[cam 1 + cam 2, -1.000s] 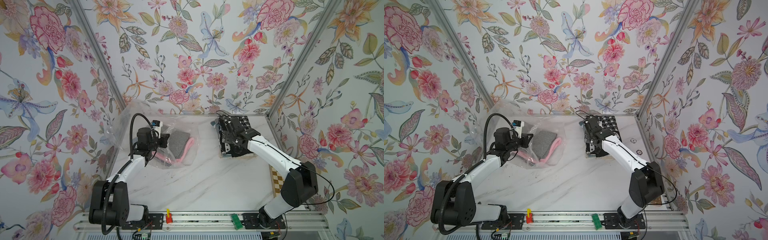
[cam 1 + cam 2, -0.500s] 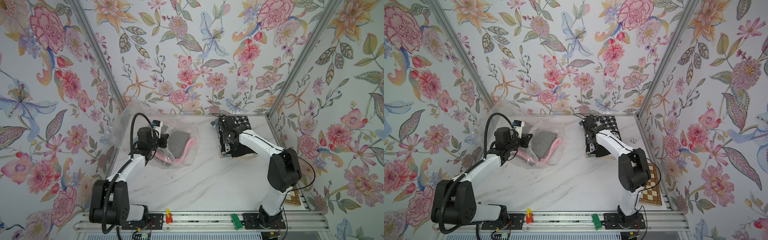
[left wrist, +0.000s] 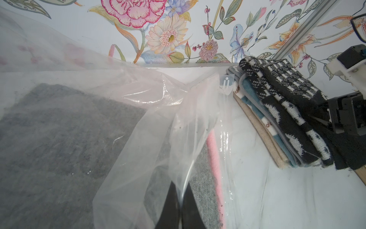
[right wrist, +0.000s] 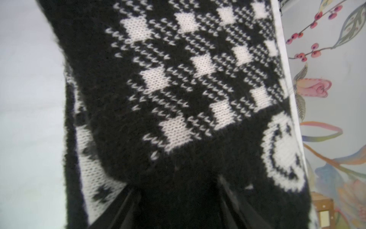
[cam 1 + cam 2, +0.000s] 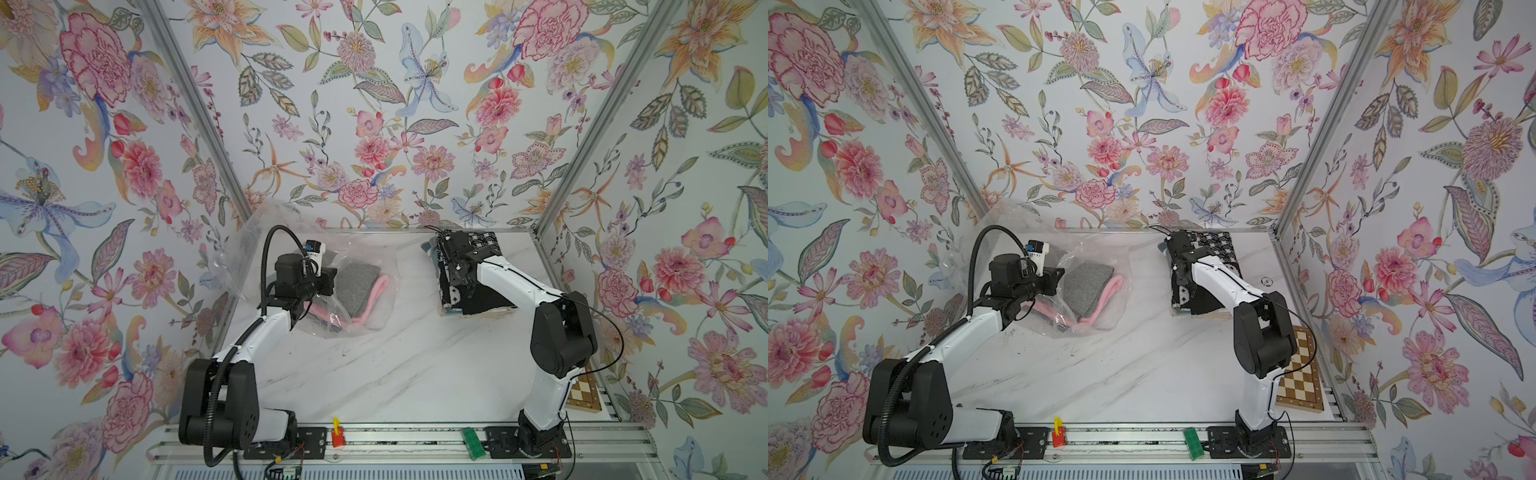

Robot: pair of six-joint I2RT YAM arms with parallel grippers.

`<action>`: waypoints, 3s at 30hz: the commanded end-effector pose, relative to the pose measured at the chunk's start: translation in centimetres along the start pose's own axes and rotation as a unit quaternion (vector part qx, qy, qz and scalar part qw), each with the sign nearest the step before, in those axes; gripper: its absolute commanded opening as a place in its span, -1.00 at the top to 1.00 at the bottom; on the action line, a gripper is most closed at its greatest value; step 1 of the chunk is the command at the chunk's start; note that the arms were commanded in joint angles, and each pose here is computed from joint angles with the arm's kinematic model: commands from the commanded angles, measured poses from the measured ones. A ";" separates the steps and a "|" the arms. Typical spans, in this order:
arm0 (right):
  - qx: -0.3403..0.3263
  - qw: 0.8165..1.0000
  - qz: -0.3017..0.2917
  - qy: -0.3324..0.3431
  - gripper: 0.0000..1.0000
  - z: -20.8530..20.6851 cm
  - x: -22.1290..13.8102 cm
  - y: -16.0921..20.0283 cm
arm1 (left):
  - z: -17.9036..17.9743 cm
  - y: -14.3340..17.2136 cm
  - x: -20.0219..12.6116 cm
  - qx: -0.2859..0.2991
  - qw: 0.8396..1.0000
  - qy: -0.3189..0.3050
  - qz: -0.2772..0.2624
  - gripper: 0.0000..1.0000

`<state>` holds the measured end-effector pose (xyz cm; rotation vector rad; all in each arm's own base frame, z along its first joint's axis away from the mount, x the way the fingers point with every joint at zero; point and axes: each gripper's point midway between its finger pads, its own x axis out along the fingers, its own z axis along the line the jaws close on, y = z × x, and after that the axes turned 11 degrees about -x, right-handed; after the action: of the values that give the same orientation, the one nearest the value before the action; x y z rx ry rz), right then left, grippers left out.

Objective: Take the blanket out of the vacuum bag
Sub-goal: Place the blanket at the center of the board.

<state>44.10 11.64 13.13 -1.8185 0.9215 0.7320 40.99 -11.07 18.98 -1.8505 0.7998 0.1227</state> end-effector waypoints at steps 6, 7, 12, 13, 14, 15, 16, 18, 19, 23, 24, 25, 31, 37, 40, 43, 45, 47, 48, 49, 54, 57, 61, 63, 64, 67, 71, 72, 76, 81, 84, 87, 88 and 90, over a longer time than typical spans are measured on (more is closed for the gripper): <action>-0.009 1.000 0.005 -0.026 -0.02 1.2 0.3 -0.7 | -0.5 -1.3 -0.2 0.014 1.000 0.000 -0.012 0.93; -0.010 1.000 0.004 -0.026 -0.01 1.3 0.3 -0.7 | -0.6 -1.3 -0.2 0.014 1.000 0.001 -0.012 0.93; -0.013 1.000 0.000 -0.023 0.00 1.4 0.2 -1.1 | -0.5 -1.3 -0.4 0.016 1.000 -0.003 -0.012 0.93; -0.013 1.000 -0.001 -0.022 0.01 1.4 0.1 -1.2 | -0.4 -1.3 -0.3 0.016 1.000 -0.003 -0.012 0.93; -0.013 1.000 -0.002 -0.021 0.12 1.3 0.2 -1.3 | -0.5 -1.3 -0.3 0.016 1.000 -0.003 -0.012 0.93; -0.013 1.000 -0.001 -0.020 0.24 1.2 0.2 -1.3 | -0.5 -1.2 -0.3 0.015 1.000 -0.001 -0.011 0.93; -0.013 1.000 -0.002 -0.018 0.30 1.1 0.2 -1.3 | -0.5 -1.2 -0.2 0.015 1.000 -0.001 -0.011 0.93; -0.014 1.000 0.001 -0.014 0.45 0.9 0.4 -1.2 | -0.5 -1.1 -0.1 0.013 1.000 0.000 -0.009 0.93; -0.013 1.000 0.002 -0.014 0.47 0.7 0.5 -1.2 | -0.4 -1.0 0.0 0.013 1.000 0.001 -0.007 0.93; -0.017 1.000 0.005 -0.016 1.00 0.7 0.9 -1.2 | -0.3 -1.0 -0.2 0.016 1.000 -0.004 -0.007 0.93; -0.019 1.000 0.003 -0.016 1.00 0.7 0.8 -1.4 | -0.3 -1.1 -0.3 0.018 1.000 -0.006 -0.009 0.93; -0.021 1.000 0.001 -0.016 1.00 0.7 0.7 -1.6 | -0.3 -1.1 -0.3 0.018 1.000 -0.006 -0.010 0.93; -0.013 0.998 -0.029 -0.055 1.00 0.6 -1.5 -3.4 | -0.2 -1.0 0.0 0.016 1.000 -0.005 -0.005 0.93; -0.019 0.988 -0.048 -0.148 1.00 2.9 -4.1 -5.3 | -0.2 -1.1 -0.2 0.019 1.000 -0.009 -0.008 0.93; -0.018 0.984 -0.045 -0.169 1.00 3.6 -4.6 -5.8 | -0.2 -1.0 -0.1 0.018 1.000 -0.006 -0.006 0.93; -0.014 0.980 -0.038 -0.196 1.00 4.9 -4.4 -5.8 | -0.4 -1.2 -0.2 0.019 1.000 -0.004 -0.007 0.93; -0.011 0.976 -0.024 -0.217 1.00 6.1 -3.6 -5.3 | -0.5 -1.4 -0.4 0.021 1.000 -0.005 -0.010 0.92; -0.007 0.973 -0.009 -0.229 1.00 7.1 -2.6 -4.8 | -0.5 -1.4 -0.4 0.021 1.000 -0.005 -0.013 0.92; -0.004 0.973 -0.003 -0.232 1.00 7.6 -2.1 -4.6 | -0.6 -1.5 -0.4 0.020 1.000 -0.003 -0.012 0.92; -0.002 0.972 -0.001 -0.235 1.00 7.9 -1.7 -4.4 | -0.6 -1.5 -0.4 0.019 1.000 -0.001 -0.012 0.92; 0.016 0.967 -0.003 -0.256 1.00 8.9 -0.6 -3.8 | -0.8 -1.5 -0.4 0.019 1.000 0.002 -0.012 0.92; 0.018 0.967 -0.005 -0.255 1.00 8.7 -0.6 -3.8 | -0.7 -1.5 -0.5 0.019 1.000 0.000 -0.014 0.92; 0.021 0.964 -0.019 -0.265 1.00 8.7 -0.9 -3.9 | -0.8 -1.5 -0.3 0.015 1.000 0.006 -0.012 0.92; 0.028 0.953 -0.039 -0.298 0.63 9.2 -1.6 -4.2 | -0.8 -1.4 -0.3 0.015 1.000 0.007 -0.010 0.92; 0.034 0.947 -0.049 -0.315 0.37 9.3 -2.1 -4.5 | -0.8 -1.5 -0.3 0.015 1.000 0.006 -0.012 0.92; 0.063 0.933 -0.079 -0.346 -0.39 8.2 -3.7 -5.2 | -0.8 -1.4 -0.3 0.017 1.000 0.005 -0.012 0.92; 0.097 0.918 -0.126 -0.365 -0.79 5.7 -6.1 -6.2 | -0.7 -1.4 -0.3 0.015 1.000 0.004 -0.012 0.92; 0.106 0.914 -0.135 -0.368 -0.80 5.0 -6.6 -6.5 | -0.8 -1.4 -0.3 0.016 1.000 0.006 -0.011 0.92; 0.164 0.908 -0.146 -0.358 -0.83 1.8 -6.3 -7.1 | -0.7 -1.3 -0.2 0.015 1.000 0.006 -0.009 0.92; 0.233 0.870 -0.170 -0.400 -0.83 0.1 -3.9 -8.5 | -0.7 -1.2 -0.1 0.015 1.000 0.005 -0.007 0.92; 0.257 0.841 -0.172 -0.443 -0.82 0.7 -2.6 -9.8 | -0.6 -1.0 0.0 0.015 1.000 0.004 -0.004 0.92; 0.276 0.842 -0.159 -0.435 -0.82 1.3 -0.3 -9.7 | -0.5 -1.0 0.1 0.015 1.000 0.003 -0.003 0.92; 0.285 0.846 -0.145 -0.426 -0.82 1.4 0.8 -9.2 | -0.5 -1.1 0.0 0.015 1.000 0.002 -0.004 0.92; 0.305 0.858 -0.118 -0.396 -0.82 1.3 3.1 -7.4 | -0.5 -1.0 0.0 0.016 1.000 0.002 -0.003 0.92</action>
<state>51.74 14.39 15.18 -0.9388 0.2545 0.8394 41.04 -11.05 19.20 -1.8431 0.8002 0.1239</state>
